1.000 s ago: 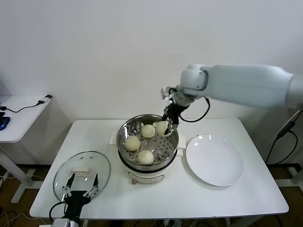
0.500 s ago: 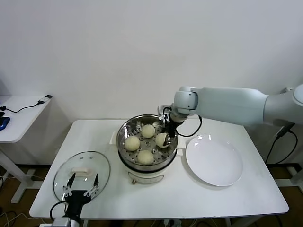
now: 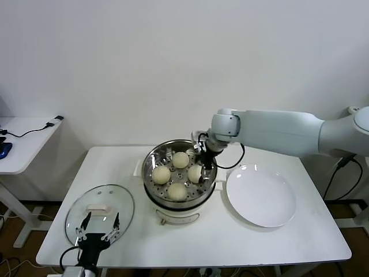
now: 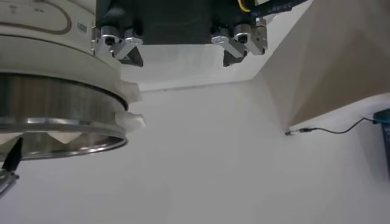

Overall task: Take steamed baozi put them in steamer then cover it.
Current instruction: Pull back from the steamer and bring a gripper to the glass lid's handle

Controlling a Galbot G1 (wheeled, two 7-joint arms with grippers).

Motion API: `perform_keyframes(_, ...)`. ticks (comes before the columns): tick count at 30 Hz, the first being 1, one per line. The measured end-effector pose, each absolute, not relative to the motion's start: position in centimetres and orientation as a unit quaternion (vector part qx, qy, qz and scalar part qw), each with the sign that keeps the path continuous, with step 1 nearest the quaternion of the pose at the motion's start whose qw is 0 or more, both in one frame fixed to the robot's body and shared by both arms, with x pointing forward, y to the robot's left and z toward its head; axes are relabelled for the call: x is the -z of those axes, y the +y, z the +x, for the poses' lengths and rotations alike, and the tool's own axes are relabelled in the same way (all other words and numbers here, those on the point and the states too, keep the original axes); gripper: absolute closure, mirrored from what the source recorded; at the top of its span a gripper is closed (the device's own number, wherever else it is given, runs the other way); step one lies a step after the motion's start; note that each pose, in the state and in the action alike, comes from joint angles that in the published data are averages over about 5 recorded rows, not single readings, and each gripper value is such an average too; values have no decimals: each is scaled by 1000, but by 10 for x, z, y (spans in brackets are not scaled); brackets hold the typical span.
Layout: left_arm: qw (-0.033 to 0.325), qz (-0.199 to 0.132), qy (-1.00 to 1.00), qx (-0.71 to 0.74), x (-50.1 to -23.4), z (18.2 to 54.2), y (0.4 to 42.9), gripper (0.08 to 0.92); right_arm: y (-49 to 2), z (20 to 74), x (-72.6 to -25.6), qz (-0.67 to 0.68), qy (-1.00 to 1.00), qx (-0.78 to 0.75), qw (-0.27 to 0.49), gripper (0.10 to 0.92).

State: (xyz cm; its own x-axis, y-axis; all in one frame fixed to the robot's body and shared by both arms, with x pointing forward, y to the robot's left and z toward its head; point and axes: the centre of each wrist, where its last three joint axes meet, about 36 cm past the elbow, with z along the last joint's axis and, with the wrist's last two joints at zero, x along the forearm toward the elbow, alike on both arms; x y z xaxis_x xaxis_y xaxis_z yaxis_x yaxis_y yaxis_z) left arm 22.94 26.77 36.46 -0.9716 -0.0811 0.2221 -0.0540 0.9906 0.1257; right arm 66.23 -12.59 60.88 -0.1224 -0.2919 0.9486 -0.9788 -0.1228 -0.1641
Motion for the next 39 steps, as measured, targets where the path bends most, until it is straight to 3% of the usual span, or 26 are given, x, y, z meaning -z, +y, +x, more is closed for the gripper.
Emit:
perform_keyframes(7,113,34,-991,58,-367,229,268,177,-146,677,-650,558,-639,-442,292,200)
perform_keyframes(18,89,35,-994,49,-367,237,276,177,-206,679,-677,406,-849,-315,118,200)
perform_keyframes(30,52,55,-996,43,-369,248,281,177,-315,612,-557,233,-959,-159,33,200)
perform_keyframes(39,37,67,-996,55,-363,253,282,177,-353,521,-454,150,-985,-80,18,200)
